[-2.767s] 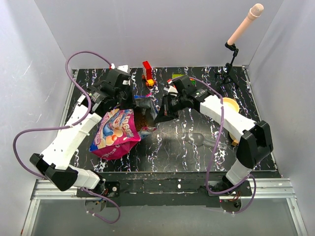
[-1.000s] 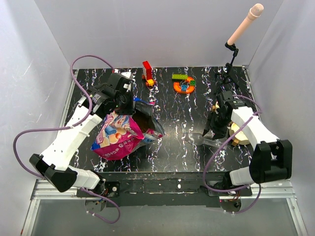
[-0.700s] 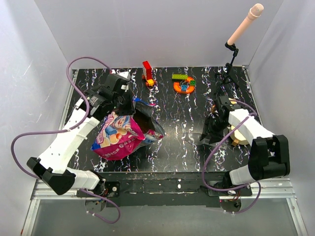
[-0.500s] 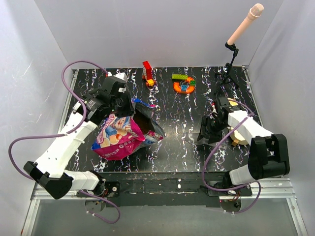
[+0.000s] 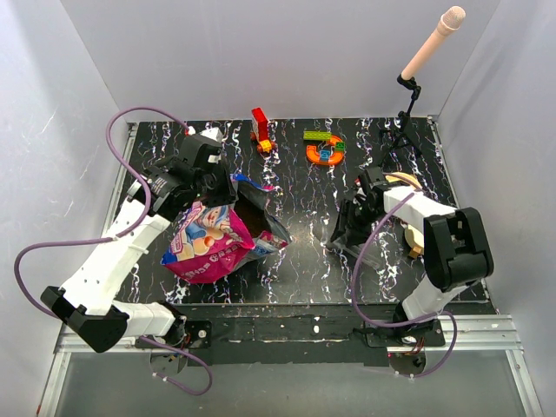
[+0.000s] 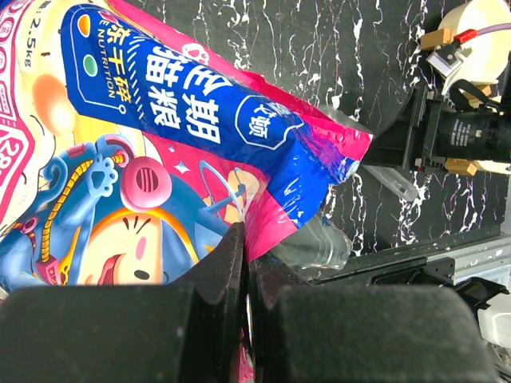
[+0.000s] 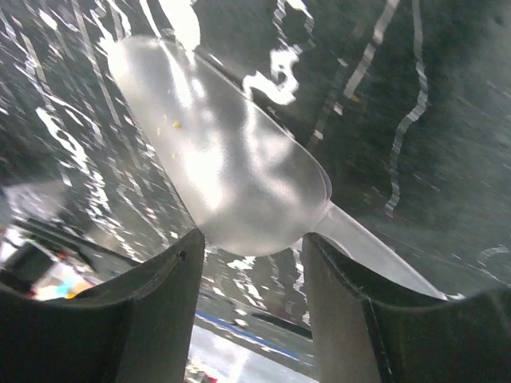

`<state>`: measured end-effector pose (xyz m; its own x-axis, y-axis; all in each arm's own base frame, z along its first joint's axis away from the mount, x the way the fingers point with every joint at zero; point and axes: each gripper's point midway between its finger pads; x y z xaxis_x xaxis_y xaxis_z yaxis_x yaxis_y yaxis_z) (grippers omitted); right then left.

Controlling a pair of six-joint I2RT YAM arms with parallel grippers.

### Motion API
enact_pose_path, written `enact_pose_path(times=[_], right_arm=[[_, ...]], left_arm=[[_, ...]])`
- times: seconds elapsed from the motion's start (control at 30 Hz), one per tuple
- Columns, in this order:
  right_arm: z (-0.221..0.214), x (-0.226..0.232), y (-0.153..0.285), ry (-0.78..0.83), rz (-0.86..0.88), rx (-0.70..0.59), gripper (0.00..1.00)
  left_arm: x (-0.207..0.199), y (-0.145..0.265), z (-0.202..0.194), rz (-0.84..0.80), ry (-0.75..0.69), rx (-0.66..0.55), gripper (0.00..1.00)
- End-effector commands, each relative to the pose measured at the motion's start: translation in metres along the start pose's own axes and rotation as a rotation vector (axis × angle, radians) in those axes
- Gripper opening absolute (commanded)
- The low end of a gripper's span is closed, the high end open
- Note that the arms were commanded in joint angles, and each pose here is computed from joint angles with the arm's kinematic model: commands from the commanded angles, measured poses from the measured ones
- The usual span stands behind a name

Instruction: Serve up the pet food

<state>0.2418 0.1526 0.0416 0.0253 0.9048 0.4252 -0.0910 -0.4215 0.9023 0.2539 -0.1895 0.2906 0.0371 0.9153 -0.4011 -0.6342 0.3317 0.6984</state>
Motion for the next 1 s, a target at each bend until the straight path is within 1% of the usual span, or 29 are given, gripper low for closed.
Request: enact_pose_path(times=[0.0,0.1,0.17,0.2,0.27,0.33,0.47,0.53,0.57,0.67,0.73,0.8,0.97], right_arm=[[0.039,0.054,0.003,-0.228,0.107,-0.054,0.58],[0.062,0.09,0.009,-0.359,0.167,-0.08,0.59],[0.078,0.113,0.013,-0.375,0.238,-0.081,0.61],[0.082,0.116,0.013,-0.363,0.23,-0.074,0.62],[0.088,0.111,0.012,-0.272,0.158,-0.08,0.64],[0.084,0.105,0.011,-0.134,0.117,-0.071,0.65],[0.07,0.103,0.033,0.151,0.097,-0.186,0.63],[0.058,0.09,0.04,0.248,0.024,-0.23,0.6],[0.049,0.082,0.039,0.27,-0.003,-0.228,0.59],[0.021,0.056,0.026,0.255,-0.077,-0.167,0.52],[0.007,0.05,0.015,0.288,-0.123,-0.141,0.5],[-0.001,0.048,0.007,0.316,-0.178,-0.113,0.5],[0.006,0.034,0.0,0.356,-0.347,-0.106,0.48]], left_arm=[[-0.034,0.04,0.042,-0.16,0.042,-0.173,0.0],[-0.035,0.037,0.042,-0.16,0.048,-0.17,0.0],[-0.038,0.034,0.041,-0.166,0.048,-0.163,0.0],[-0.038,0.034,0.041,-0.17,0.045,-0.16,0.0],[-0.039,0.031,0.04,-0.168,0.041,-0.153,0.0],[-0.039,0.031,0.039,-0.17,0.041,-0.151,0.0],[-0.037,0.035,0.037,-0.173,0.039,-0.149,0.0],[-0.035,0.035,0.034,-0.169,0.041,-0.143,0.0],[-0.034,0.034,0.033,-0.167,0.043,-0.138,0.0],[-0.033,0.034,0.029,-0.166,0.048,-0.126,0.0],[-0.032,0.034,0.027,-0.163,0.049,-0.12,0.0],[-0.032,0.034,0.027,-0.159,0.047,-0.115,0.0],[-0.033,0.033,0.026,-0.163,0.051,-0.107,0.0]])
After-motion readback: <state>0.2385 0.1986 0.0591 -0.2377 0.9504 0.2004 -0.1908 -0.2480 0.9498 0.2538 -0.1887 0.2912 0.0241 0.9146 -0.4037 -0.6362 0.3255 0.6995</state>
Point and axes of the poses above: each gripper's point midway between its finger pads, its own y axis back along the fingers, its own x axis along the line the jaws close on, z = x × y, and after that the axes turned 3 degrees about y, right-handed
